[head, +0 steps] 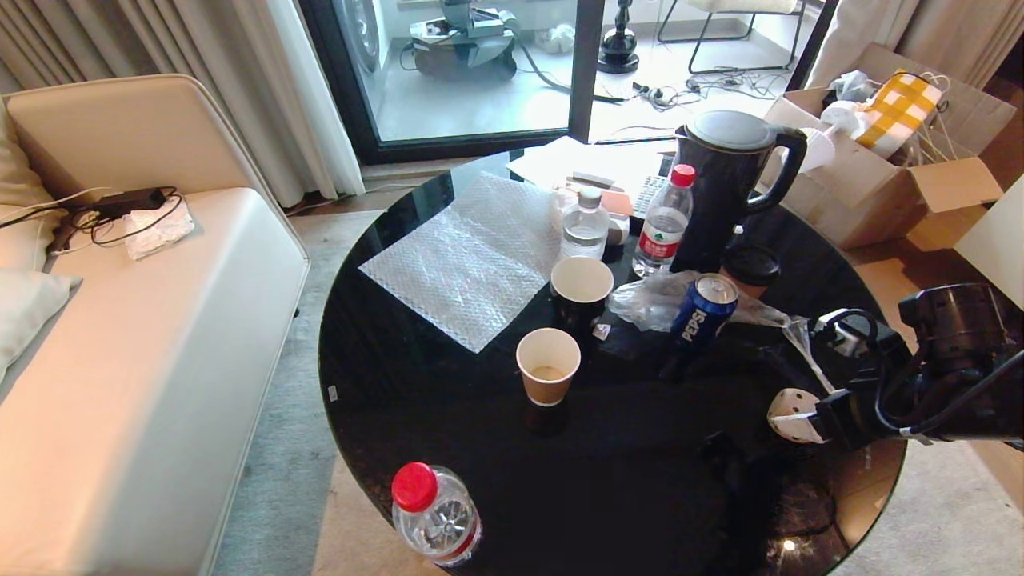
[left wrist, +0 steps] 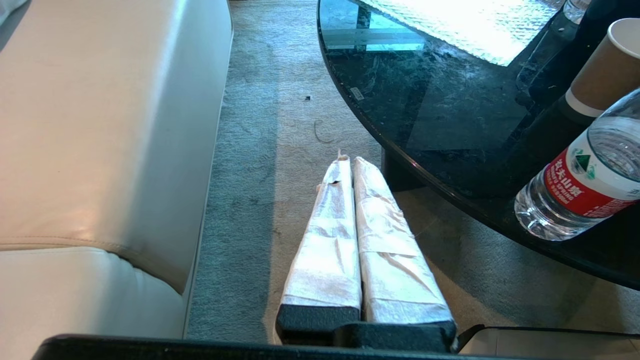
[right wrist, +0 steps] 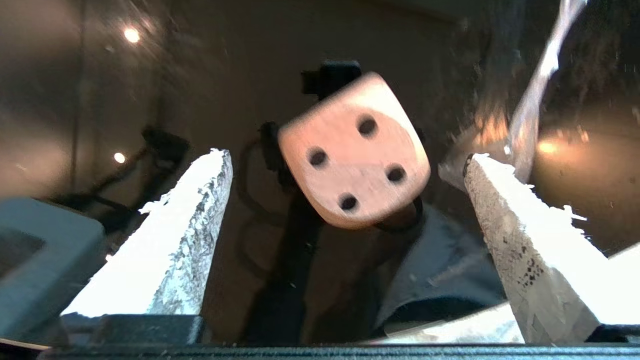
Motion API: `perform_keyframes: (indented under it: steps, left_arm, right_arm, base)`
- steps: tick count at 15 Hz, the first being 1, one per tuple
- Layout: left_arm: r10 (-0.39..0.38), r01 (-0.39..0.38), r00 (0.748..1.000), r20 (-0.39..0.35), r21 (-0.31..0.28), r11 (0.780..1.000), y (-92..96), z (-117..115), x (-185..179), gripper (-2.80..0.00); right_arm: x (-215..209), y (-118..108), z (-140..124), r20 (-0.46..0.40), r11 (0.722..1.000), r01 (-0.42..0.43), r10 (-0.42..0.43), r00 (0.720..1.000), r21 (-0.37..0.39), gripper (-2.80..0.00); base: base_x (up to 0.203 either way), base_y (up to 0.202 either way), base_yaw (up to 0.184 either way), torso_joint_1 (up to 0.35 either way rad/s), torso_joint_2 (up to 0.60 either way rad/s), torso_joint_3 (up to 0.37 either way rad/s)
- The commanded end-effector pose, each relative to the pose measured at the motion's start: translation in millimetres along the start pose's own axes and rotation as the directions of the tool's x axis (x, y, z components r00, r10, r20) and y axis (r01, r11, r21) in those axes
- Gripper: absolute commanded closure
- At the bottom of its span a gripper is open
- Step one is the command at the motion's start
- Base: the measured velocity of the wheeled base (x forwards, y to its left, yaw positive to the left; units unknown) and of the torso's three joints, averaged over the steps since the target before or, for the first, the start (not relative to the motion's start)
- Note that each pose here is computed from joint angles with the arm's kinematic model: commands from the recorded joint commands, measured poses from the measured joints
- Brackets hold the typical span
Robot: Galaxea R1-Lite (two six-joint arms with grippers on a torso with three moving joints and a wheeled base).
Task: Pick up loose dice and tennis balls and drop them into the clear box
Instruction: Pick up toys out of the box
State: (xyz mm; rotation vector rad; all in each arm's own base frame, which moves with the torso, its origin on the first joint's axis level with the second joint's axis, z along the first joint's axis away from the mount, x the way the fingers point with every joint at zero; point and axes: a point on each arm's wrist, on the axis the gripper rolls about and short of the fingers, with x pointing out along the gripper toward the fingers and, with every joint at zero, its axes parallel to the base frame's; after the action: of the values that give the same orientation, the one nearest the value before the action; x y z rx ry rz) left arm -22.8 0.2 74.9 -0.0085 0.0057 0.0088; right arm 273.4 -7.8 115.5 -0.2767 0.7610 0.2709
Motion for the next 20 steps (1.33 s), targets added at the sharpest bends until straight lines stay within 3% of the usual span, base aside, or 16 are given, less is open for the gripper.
perform_keyframes:
  steps: [1,19,20]
  left_arm:
    - [0.000,0.000,1.000,0.000,-0.001,1.000,0.0,0.0,0.0,0.00]
    - [0.000,0.000,1.000,0.000,-0.001,1.000,0.0,0.0,0.0,0.00]
    - [0.000,0.000,1.000,0.000,-0.001,1.000,0.0,0.0,0.0,0.00]
  right_arm:
    - [2.6,-0.4,-4.0,-0.017,1.000,-0.003,0.003,1.000,-0.007,-2.80]
    - [27.2,-5.1,-5.3,-0.054,1.000,-0.018,0.018,0.998,-0.004,-2.80]
    - [28.0,-5.1,-5.6,-0.055,1.000,-0.018,0.018,0.998,-0.005,0.00]
  base:
    - [0.000,0.000,0.000,0.000,0.00,0.000]
    - [0.000,0.000,0.000,0.000,0.00,0.000]
    - [0.000,0.000,0.000,0.000,0.00,0.000]
